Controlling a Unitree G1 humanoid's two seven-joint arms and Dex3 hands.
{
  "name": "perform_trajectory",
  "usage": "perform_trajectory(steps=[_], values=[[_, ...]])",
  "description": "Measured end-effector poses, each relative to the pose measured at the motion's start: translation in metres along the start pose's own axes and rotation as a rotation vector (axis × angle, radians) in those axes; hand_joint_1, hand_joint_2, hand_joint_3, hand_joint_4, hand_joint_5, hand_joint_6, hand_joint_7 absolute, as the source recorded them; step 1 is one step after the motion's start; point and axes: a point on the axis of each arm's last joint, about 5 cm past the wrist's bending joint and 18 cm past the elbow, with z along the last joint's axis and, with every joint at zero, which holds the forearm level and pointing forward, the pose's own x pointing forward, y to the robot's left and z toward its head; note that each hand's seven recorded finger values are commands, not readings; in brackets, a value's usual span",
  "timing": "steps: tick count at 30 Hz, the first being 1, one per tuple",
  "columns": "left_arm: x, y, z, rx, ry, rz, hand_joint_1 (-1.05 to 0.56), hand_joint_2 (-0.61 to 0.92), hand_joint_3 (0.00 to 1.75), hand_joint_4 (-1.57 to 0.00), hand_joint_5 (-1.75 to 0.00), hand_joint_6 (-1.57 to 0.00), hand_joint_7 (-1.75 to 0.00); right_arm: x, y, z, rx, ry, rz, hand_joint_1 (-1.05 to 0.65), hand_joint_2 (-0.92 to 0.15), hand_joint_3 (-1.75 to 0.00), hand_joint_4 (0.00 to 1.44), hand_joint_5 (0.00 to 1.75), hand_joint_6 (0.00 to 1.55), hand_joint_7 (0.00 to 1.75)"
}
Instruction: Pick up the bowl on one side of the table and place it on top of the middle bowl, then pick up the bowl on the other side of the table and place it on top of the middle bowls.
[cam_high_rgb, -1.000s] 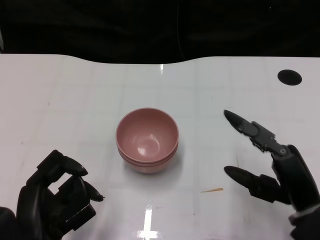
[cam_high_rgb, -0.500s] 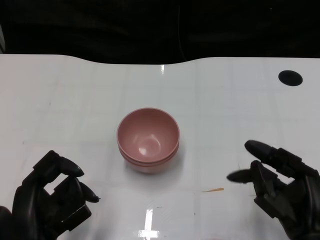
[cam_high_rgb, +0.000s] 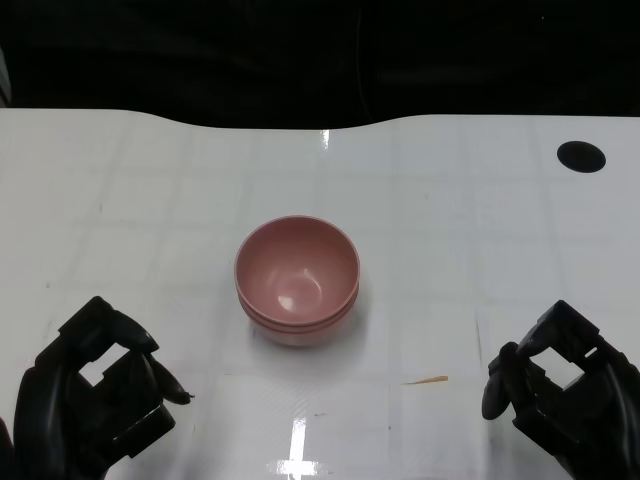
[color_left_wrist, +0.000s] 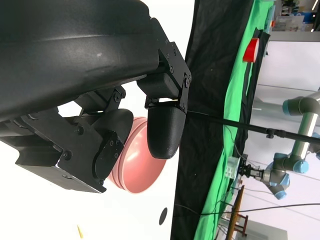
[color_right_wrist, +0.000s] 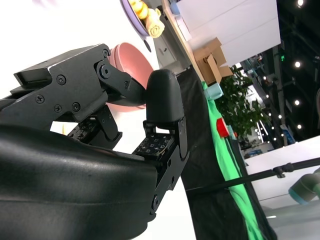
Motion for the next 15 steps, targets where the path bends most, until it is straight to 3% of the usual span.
perform_trajectory(steps=[10,15], values=[[0.0001,-0.0003,-0.0003,-0.001,0.005,-0.001,0.08,0.48,1.51,-0.86,-1.75,-0.73,-1.75,0.0005,-0.0018,0.0016,-0.005,0.015,-0.007,-0.06,-0.62,-1.01,0.83,1.75,0.63,1.71],[0.0003,-0.0004,-0.0001,0.0,0.004,-0.002,0.07,0.49,1.5,-0.86,-1.75,-0.72,-1.75,0.0013,-0.0016,0.0015,0.003,0.022,-0.01,-0.06,-0.66,-0.99,0.84,1.75,0.69,1.6]])
